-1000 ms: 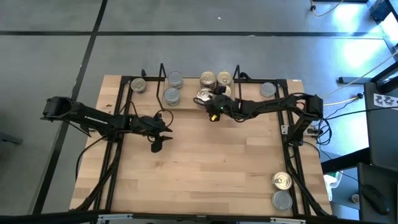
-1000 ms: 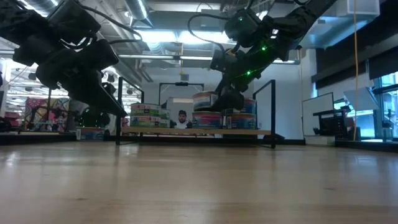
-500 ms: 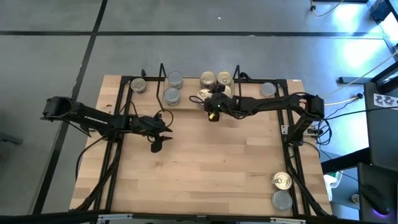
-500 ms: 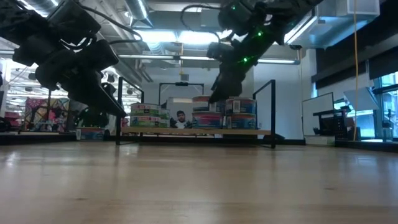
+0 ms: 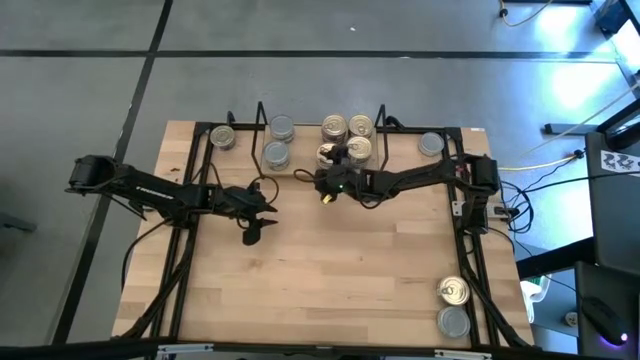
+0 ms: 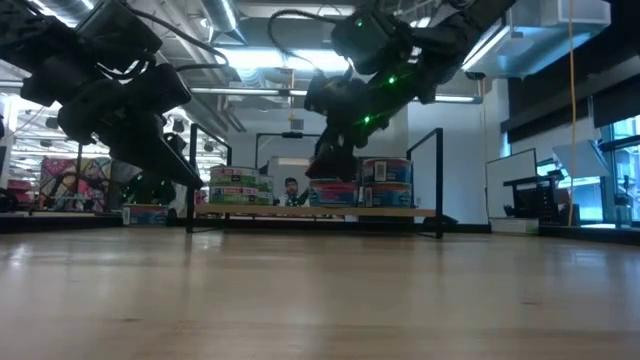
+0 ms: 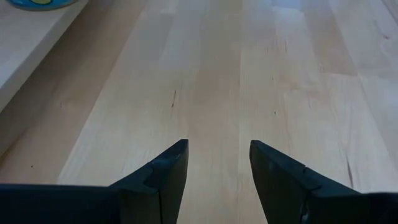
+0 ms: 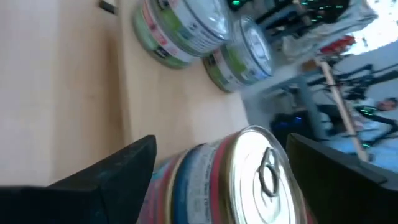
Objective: Stack canned seafood by type on shelf
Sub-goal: Stack the blue and pink tuna can on top of the blue and pink tuna can on the shelf, then put the blue and pink tuna can on the shelf
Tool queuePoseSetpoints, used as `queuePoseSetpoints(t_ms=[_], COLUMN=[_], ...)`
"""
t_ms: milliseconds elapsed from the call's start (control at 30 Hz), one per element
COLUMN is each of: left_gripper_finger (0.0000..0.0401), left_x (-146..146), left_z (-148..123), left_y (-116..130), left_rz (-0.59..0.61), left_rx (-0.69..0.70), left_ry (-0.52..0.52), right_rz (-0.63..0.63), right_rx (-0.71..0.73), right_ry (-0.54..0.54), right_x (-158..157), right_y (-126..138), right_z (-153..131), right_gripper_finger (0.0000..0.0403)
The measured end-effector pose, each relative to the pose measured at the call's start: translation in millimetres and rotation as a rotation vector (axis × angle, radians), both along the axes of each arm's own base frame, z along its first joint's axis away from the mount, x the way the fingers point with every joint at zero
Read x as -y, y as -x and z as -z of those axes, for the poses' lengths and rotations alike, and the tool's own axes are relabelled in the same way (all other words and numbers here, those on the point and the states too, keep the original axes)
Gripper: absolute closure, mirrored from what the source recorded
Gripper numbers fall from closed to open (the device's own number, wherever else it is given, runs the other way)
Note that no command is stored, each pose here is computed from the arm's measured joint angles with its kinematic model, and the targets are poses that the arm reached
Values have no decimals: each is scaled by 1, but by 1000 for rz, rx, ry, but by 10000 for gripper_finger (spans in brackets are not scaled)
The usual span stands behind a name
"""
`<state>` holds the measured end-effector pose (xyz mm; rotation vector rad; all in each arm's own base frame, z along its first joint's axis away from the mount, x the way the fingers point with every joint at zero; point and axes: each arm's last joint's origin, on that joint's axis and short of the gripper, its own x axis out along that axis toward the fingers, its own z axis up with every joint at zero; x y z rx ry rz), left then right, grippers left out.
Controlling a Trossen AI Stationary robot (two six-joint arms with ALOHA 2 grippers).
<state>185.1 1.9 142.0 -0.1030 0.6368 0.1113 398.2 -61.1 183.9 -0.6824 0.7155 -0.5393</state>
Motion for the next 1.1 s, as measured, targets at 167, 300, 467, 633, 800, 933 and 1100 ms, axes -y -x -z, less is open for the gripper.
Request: queuePoseSetpoints(t_ms=[167,300,467,633,800,933,1100], left_gripper_finger=[231,231,231,231,231,231,231], left_x=[0,0,0,0,-1,-1,-3], left_z=[0,0,0,0,2,0,-28], left_y=[0,0,0,0,1,1,-1], left_rz=[-1,-1,-2,-4,-34,-59,-129], left_rx=[0,0,-1,-4,-20,-36,-164], left_ry=[1,2,2,4,5,12,-19], right_rz=[56,80,102,157,172,110,-69], right_rx=[-63,-100,-139,-195,-189,-140,-63], right_ry=[78,107,139,199,219,217,69], right_x=[2,3,3,5,4,-20,-71], right_y=[0,2,3,6,7,7,16], right_z=[7,8,9,10,5,-9,-28], right_gripper_finger=[50,50,50,50,50,50,50])
